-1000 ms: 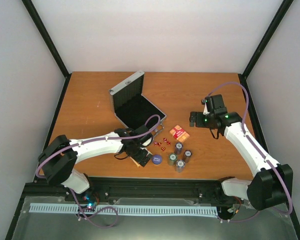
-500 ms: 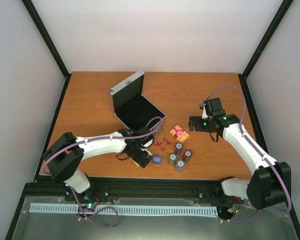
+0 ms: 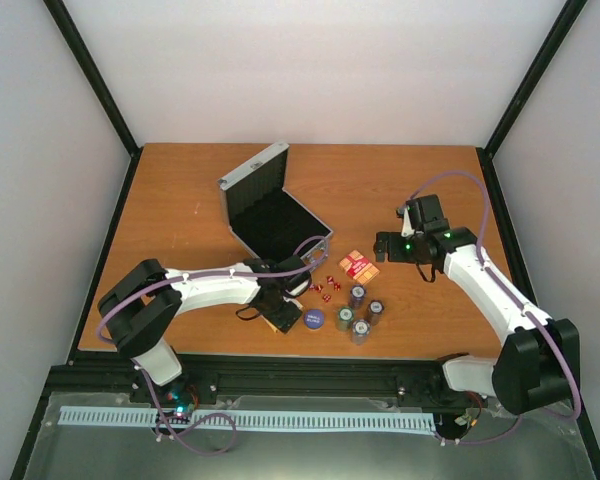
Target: Pack up texas hold em set
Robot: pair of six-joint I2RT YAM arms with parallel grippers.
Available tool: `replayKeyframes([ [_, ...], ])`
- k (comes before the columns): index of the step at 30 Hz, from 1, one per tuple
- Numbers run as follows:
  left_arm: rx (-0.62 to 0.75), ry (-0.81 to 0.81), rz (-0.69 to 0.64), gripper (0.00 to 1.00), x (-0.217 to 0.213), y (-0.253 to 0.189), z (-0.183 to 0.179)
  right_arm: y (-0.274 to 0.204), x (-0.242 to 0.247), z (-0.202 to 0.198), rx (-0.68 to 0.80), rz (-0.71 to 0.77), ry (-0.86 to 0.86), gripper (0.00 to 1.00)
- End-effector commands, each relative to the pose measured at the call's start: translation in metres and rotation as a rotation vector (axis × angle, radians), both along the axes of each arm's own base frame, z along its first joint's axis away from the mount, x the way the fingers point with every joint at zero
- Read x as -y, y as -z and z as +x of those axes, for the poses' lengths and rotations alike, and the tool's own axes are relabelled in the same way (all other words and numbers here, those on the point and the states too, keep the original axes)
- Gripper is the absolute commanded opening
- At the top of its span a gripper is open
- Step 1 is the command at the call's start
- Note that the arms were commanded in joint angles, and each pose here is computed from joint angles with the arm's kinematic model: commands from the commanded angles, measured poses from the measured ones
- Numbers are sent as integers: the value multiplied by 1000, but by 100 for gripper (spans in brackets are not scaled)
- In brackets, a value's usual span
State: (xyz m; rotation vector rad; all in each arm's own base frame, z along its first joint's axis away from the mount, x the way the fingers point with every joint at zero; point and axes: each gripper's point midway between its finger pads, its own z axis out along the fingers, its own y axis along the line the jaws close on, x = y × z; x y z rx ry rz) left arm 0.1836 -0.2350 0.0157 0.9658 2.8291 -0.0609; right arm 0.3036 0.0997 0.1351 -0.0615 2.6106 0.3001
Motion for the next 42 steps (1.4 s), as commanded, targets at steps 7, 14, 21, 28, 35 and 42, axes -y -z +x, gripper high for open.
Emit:
replayKeyframes([
  [7,12,12,-13,70,5,-23,0,11,-2,1,-25,-17,-11,100],
  [14,39,17,-30,65,11,-63,6,14,1,1,-28,-29,2,100],
  [21,194,44,-22,73,11,-132,32,11,5,0,-12,-46,8,100],
  [28,343,93,52,79,8,-150,113,5,8,2,-2,-63,17,100],
  [35,400,26,14,80,-4,-146,193,1,8,9,0,-77,12,100],
  [42,326,25,-73,86,3,-154,181,-2,5,11,3,-68,-3,100],
])
